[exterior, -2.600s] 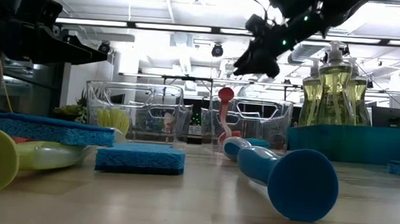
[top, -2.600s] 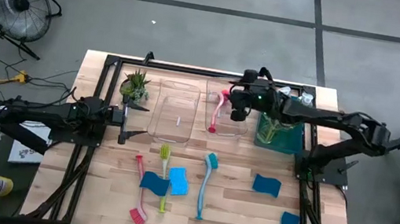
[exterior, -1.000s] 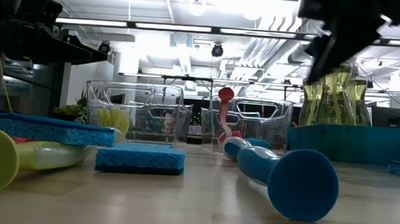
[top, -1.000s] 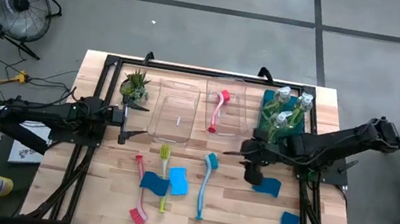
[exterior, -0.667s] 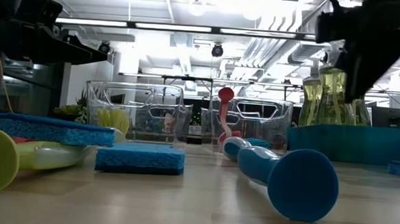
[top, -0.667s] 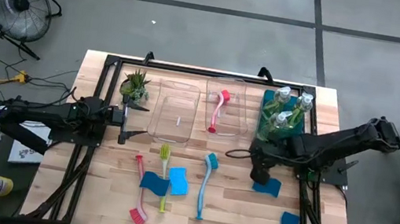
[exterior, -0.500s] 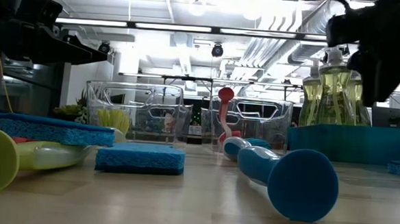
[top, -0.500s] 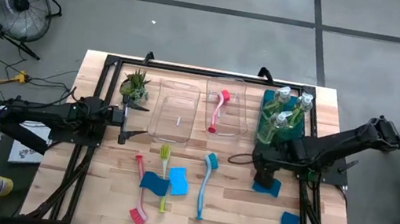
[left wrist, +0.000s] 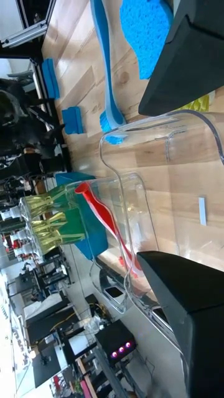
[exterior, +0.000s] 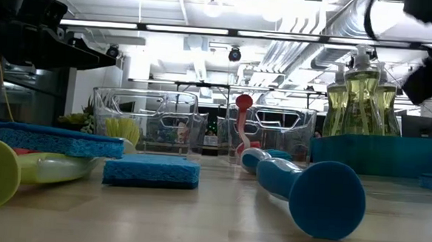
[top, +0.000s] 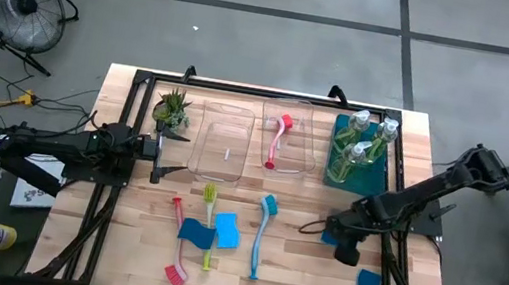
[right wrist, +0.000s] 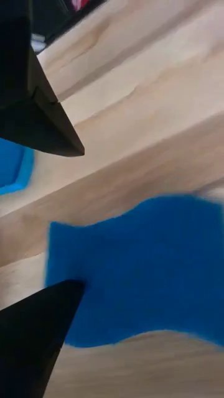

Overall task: Pick & Place Kitchen Sink Supplies
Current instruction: Put the top right blue dishwashing sponge into the left transparent bin

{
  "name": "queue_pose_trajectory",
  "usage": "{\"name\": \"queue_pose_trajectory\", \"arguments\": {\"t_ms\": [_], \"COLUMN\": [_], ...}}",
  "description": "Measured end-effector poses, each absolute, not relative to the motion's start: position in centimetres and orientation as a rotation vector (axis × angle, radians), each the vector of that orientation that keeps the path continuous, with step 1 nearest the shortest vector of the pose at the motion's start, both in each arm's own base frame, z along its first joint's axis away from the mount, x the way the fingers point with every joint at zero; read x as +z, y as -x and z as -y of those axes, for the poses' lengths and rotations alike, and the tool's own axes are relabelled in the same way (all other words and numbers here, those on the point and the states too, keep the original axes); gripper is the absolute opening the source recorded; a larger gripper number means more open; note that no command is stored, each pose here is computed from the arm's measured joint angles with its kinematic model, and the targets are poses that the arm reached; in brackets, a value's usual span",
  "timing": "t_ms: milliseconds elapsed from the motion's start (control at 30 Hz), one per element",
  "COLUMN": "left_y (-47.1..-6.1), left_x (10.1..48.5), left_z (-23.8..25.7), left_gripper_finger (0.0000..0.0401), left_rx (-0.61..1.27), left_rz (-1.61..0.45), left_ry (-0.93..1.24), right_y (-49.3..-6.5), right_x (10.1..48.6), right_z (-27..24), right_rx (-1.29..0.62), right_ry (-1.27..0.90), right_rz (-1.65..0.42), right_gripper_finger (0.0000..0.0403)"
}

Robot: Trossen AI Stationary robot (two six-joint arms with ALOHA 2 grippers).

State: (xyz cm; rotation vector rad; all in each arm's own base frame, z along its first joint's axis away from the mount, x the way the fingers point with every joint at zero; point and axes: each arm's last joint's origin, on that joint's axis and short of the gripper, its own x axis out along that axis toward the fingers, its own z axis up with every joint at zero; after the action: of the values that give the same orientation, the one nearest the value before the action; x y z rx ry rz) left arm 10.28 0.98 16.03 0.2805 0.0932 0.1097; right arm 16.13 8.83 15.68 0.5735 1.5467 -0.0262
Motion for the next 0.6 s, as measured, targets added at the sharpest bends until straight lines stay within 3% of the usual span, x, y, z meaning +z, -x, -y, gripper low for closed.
{"name": "queue_pose_trajectory", "arguments": {"t_ms": [600], "left_y": [-10.28], "left_x": [16.03], "left_z": [-0.98], "left_gripper_finger": [0.0367], "left_rx": [0.109], "left_rz": [-0.093], "left_ry": [-0.281], "right_y": [-16.05], "right_x": [15.19], "right_z": [-8.51], "right_rx": [0.013], "right_ry": [-0.601], "right_rz": [-1.560], "right_gripper_finger": [0.0333]}}
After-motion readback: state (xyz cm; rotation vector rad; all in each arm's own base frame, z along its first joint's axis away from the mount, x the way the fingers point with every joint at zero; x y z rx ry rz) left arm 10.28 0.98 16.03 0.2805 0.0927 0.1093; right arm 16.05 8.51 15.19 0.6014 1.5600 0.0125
